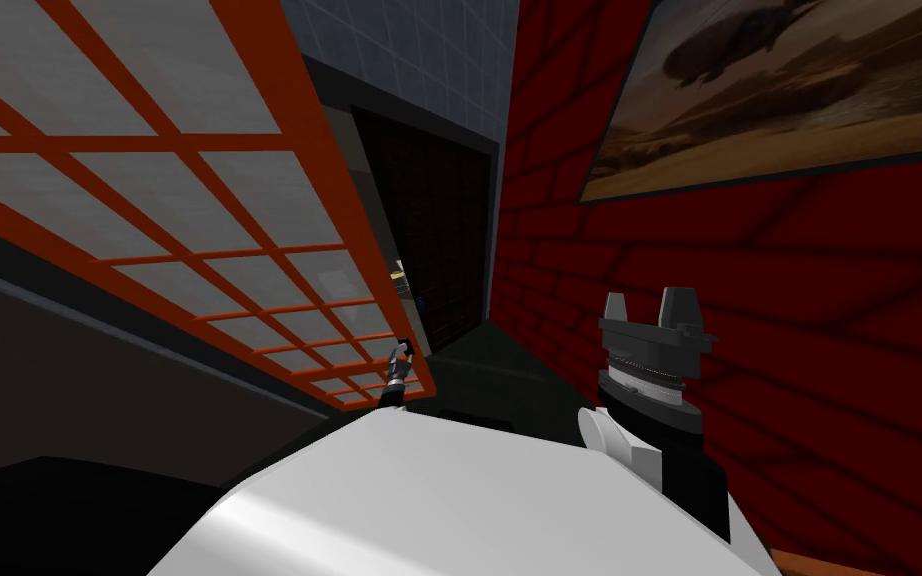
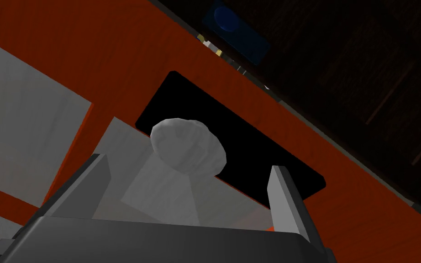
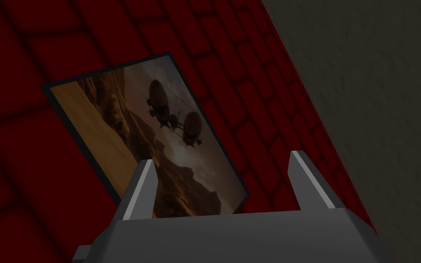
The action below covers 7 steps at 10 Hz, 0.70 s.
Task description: Pull the door open
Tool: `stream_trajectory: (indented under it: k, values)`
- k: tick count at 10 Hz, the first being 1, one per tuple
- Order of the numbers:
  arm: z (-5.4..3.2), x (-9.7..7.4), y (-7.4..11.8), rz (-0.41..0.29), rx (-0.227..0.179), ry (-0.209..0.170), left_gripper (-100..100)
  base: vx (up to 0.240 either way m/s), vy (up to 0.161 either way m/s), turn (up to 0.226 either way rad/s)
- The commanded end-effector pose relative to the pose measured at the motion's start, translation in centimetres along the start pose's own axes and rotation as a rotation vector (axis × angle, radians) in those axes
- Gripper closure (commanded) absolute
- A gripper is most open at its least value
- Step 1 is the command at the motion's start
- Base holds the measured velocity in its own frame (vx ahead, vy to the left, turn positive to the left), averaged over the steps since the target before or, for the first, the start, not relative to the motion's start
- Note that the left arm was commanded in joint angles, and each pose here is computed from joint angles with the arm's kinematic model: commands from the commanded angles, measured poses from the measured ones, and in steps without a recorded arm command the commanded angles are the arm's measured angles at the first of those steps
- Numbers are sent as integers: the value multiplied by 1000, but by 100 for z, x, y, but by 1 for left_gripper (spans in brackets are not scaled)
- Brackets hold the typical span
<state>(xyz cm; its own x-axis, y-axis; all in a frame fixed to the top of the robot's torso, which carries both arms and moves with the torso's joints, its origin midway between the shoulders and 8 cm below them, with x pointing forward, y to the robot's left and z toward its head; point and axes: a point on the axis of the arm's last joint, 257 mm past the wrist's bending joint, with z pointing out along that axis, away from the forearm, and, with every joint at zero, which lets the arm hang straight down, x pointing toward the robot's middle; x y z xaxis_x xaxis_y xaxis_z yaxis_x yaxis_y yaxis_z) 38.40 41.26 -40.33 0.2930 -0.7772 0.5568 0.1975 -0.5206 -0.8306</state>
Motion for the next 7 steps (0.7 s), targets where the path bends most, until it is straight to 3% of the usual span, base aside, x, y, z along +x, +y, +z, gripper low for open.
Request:
stream_trajectory:
  k: [1, 2, 4, 7]
  values:
    - [4, 18, 2, -66, 4, -2, -100, -58, 29, -61]
    - [4, 18, 2, -71, 4, -2, -100, -50, 20, -32]
    - [11, 52, 8, -167, 11, -6, -100, -72, 19, -82]
    - [15, 68, 12, -239, 14, -7, -100, -53, 24, -42]
